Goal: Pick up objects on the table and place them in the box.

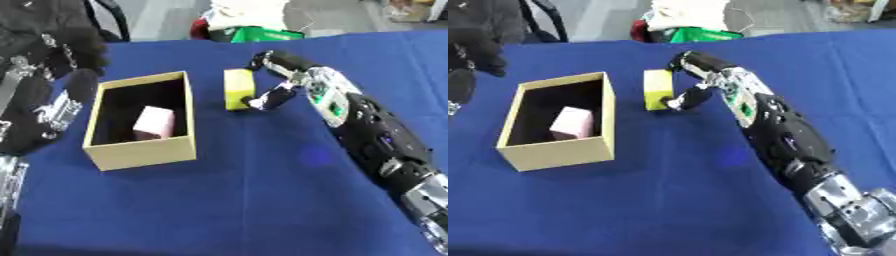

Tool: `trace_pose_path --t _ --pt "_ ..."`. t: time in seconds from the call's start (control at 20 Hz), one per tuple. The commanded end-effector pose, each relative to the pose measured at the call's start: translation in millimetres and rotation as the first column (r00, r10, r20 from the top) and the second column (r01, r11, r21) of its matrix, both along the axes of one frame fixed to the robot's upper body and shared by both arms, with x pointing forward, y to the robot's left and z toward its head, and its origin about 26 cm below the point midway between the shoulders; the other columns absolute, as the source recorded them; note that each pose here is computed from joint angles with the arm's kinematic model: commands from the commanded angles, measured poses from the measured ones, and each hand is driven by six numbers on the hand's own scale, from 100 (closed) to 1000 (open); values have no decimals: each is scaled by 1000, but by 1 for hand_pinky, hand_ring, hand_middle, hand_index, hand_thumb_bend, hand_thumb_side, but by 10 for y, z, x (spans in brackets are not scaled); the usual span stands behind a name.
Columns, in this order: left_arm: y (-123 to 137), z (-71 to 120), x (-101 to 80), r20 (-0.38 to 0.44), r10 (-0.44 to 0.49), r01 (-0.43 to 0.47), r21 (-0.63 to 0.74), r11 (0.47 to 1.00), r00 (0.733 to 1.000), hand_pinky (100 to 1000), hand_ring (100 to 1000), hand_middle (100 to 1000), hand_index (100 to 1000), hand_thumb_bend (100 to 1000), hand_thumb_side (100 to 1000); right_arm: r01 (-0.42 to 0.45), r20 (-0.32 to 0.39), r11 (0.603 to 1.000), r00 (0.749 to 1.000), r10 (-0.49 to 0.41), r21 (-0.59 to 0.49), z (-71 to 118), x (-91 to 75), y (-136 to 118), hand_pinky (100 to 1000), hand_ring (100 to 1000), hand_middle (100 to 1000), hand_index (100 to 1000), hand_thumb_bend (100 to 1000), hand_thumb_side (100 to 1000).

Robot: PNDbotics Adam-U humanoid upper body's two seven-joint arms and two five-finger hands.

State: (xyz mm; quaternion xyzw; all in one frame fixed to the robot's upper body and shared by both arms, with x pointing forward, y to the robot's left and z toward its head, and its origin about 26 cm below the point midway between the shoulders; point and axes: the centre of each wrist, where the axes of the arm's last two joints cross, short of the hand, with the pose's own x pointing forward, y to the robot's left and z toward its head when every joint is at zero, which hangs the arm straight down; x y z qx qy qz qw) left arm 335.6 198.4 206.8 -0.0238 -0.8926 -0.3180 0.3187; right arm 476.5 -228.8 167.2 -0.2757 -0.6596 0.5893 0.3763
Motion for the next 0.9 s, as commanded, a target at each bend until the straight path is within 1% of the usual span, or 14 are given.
trace_pose_path --t 0.05,0.3,0.5,0.7,0.9 --pt "46 70 -9 25 11 -11 10 1000 1000 643 670 664 835 329 635 -52 87 998 995 50 22 316 -28 104 864 812 728 583 253 362" --pt "27 91 -15 32 1 -1 10 1000 999 643 670 663 835 331 630 -130 141 991 982 124 39 573 -94 321 869 814 732 586 250 367" --pt "4 114 -25 40 -12 12 8 1000 999 643 671 663 834 333 627 -181 175 982 970 170 54 731 -137 488 871 815 733 587 249 370" --pt "-17 138 -38 48 -26 26 7 1000 999 643 671 663 834 335 625 -243 182 968 956 229 58 817 -182 675 872 816 735 590 247 376" --pt "-53 162 -54 56 -46 46 3 999 997 644 671 663 834 336 622 -298 158 953 945 287 53 812 -204 881 874 818 739 590 245 384"
